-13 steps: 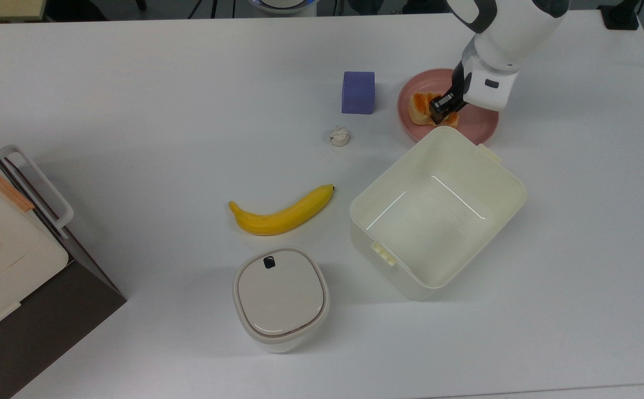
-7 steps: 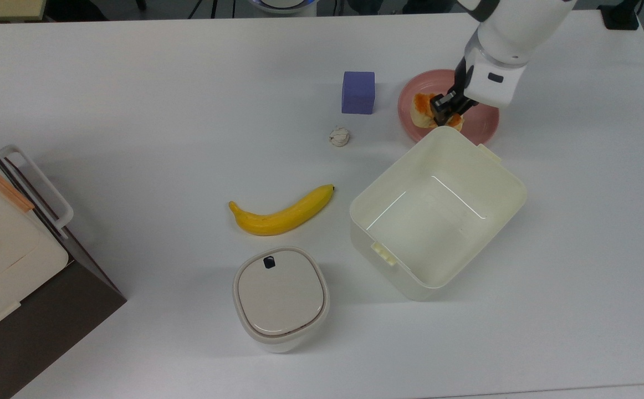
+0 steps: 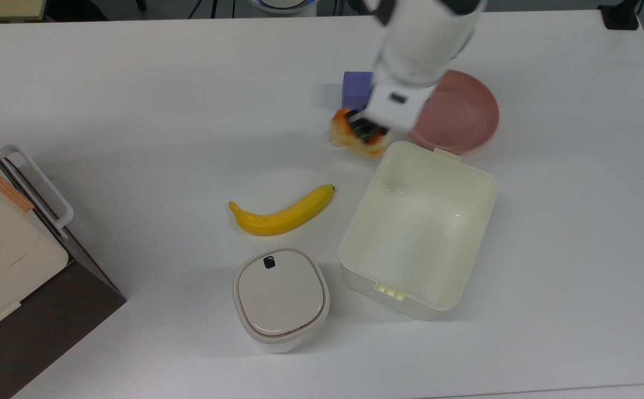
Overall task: Put the bread on the table
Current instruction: 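Lift the bread off the plate and carry it beside the cream bin, then release the bread onto the table and raise the gripper away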
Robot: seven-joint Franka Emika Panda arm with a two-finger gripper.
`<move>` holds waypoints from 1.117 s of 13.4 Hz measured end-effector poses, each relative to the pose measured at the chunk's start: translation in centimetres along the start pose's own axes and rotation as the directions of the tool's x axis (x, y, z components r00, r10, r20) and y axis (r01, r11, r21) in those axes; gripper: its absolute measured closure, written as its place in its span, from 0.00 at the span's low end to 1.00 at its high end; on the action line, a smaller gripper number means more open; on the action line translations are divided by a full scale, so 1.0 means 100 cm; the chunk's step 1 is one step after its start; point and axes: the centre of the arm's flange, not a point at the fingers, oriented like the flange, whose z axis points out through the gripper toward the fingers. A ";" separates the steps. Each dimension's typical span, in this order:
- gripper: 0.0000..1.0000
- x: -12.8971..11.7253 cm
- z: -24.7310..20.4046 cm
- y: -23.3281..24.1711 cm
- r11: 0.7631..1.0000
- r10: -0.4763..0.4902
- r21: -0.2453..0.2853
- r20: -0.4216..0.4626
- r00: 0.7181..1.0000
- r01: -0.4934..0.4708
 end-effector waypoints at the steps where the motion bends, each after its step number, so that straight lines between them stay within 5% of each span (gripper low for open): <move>1: 0.63 -0.005 0.007 0.022 1.000 -0.007 0.006 0.012 1.000 0.007; 3: 0.49 -0.016 0.014 0.058 0.999 -0.027 0.021 0.044 0.999 0.027; 7: 0.01 -0.039 0.015 0.118 0.999 -0.027 0.044 0.061 0.998 0.025; 11: 0.00 -0.059 -0.011 0.150 0.997 0.068 0.040 0.023 0.997 -0.069; 15: 0.00 -0.096 -0.086 0.142 0.978 0.207 0.046 -0.023 0.978 -0.205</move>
